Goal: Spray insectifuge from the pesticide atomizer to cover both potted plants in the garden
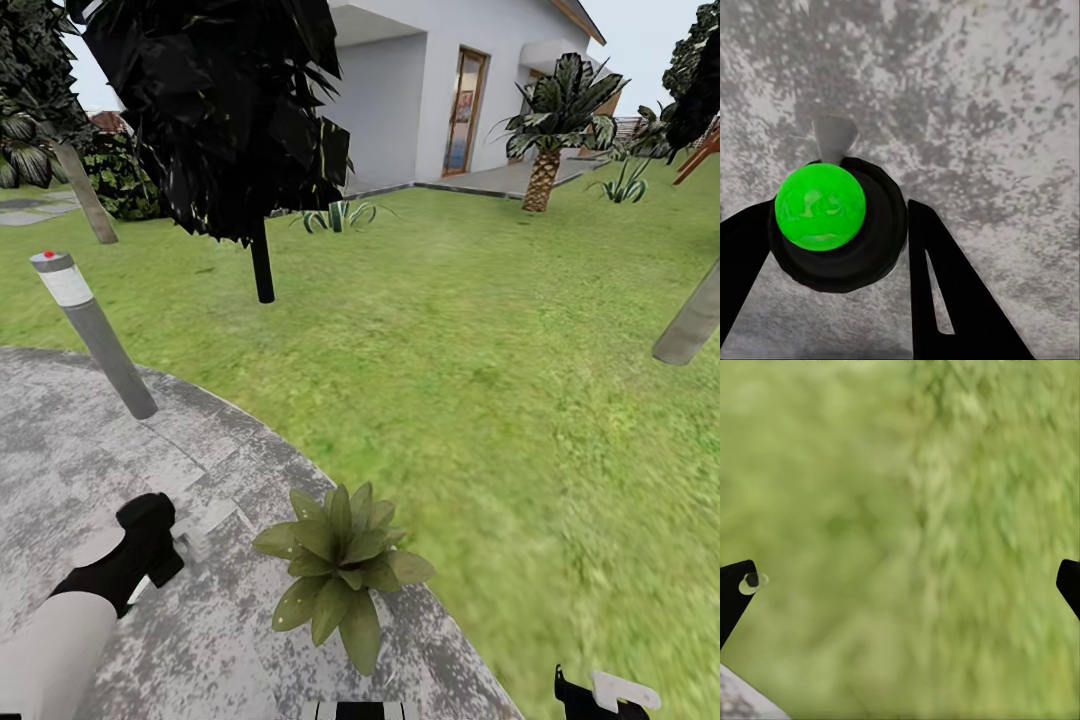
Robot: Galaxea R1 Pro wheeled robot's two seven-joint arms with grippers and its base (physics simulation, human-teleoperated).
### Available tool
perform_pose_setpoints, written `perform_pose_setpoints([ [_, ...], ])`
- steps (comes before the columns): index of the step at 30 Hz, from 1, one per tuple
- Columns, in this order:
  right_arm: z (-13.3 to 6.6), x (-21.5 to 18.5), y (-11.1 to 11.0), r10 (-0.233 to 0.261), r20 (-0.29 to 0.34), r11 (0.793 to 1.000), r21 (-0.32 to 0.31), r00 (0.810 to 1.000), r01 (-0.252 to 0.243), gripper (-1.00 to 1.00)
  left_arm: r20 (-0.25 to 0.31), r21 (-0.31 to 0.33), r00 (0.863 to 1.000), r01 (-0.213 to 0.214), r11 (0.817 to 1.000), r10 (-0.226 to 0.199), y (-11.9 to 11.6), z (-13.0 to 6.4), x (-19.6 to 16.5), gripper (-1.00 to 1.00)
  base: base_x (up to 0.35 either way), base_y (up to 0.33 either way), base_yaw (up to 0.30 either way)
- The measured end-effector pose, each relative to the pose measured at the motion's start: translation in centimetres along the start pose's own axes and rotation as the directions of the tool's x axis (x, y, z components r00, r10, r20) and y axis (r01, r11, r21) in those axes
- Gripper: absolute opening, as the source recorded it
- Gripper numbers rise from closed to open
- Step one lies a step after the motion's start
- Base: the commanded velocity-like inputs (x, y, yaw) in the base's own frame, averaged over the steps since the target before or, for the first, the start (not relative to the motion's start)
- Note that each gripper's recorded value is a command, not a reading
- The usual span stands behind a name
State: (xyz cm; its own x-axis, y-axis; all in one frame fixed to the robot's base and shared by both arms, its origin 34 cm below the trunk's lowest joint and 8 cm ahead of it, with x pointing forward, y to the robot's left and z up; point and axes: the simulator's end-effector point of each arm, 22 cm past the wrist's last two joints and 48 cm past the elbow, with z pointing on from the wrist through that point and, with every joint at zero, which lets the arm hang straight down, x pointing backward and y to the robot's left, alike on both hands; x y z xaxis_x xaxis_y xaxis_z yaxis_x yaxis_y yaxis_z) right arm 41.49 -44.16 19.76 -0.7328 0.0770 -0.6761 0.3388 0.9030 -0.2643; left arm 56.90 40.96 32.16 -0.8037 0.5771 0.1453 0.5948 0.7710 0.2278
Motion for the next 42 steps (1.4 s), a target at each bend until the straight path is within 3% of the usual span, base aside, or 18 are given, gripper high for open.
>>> perform_pose_setpoints([
  [9, 0.0, 0.0, 0.0, 0.0, -0.001, 1.0, -0.001, 1.0, 0.0, 1.0, -0.004, 0.029, 1.0, -0.005, 1.0, 0.005, -1.5, 0.6, 0.3, -1.0, 0.0, 0.0, 0.0],
  [21, 0.0, 0.0, 0.1, 0.001, -0.001, 1.0, 0.0, 1.0, -0.001, 1.0, -0.001, 0.025, 1.0, -0.001, 1.0, 0.001, -1.3, 0.6, 0.3, -1.0, -0.01, 0.0, 0.0],
  [24, 0.0, 0.1, 0.1, 0.001, -0.001, 1.0, -0.001, 1.0, -0.001, 1.0, 0.002, 0.025, 1.0, 0.016, 1.0, -0.016, -1.0, 0.6, 0.4, -1.0, -0.109, 0.0, 0.0],
  [28, 0.0, 0.1, 0.1, 0.001, -0.001, 1.0, -0.002, 1.0, -0.001, 1.0, 0.006, -0.065, 0.999, 0.038, 0.997, -0.037, 1.3, 0.5, 0.6, -1.0, -0.066, 0.0, 0.0],
  [32, 0.0, 0.1, 0.2, 0.001, -0.001, 1.0, -0.002, 1.0, -0.001, 1.0, 0.012, -0.079, 0.999, 0.049, 0.996, -0.048, 1.6, 0.5, 0.5, -1.0, -0.006, 0.0, 0.0],
  [36, 0.0, 0.1, 0.2, 0.001, -0.002, 1.0, -0.002, 1.0, -0.001, 1.0, 0.075, -0.008, 0.995, 0.068, 0.998, -0.067, -1.1, 0.4, -2.0, -1.0, 0.0, 0.0, 0.0],
  [39, 0.0, 0.1, 0.2, 0.001, -0.002, 1.0, -0.002, 1.0, -0.001, 1.0, 0.098, -0.022, 0.993, 0.068, 0.997, -0.065, -1.5, 0.3, -3.1, -1.0, 0.0, 0.0, 0.0],
  [42, 0.0, 0.1, 0.2, 0.001, -0.001, 1.0, -0.002, 1.0, -0.001, 1.0, 0.123, -0.005, 0.988, 0.092, 0.996, -0.091, -1.5, 0.3, -3.4, -1.0, 0.0, 0.0, 0.0],
])
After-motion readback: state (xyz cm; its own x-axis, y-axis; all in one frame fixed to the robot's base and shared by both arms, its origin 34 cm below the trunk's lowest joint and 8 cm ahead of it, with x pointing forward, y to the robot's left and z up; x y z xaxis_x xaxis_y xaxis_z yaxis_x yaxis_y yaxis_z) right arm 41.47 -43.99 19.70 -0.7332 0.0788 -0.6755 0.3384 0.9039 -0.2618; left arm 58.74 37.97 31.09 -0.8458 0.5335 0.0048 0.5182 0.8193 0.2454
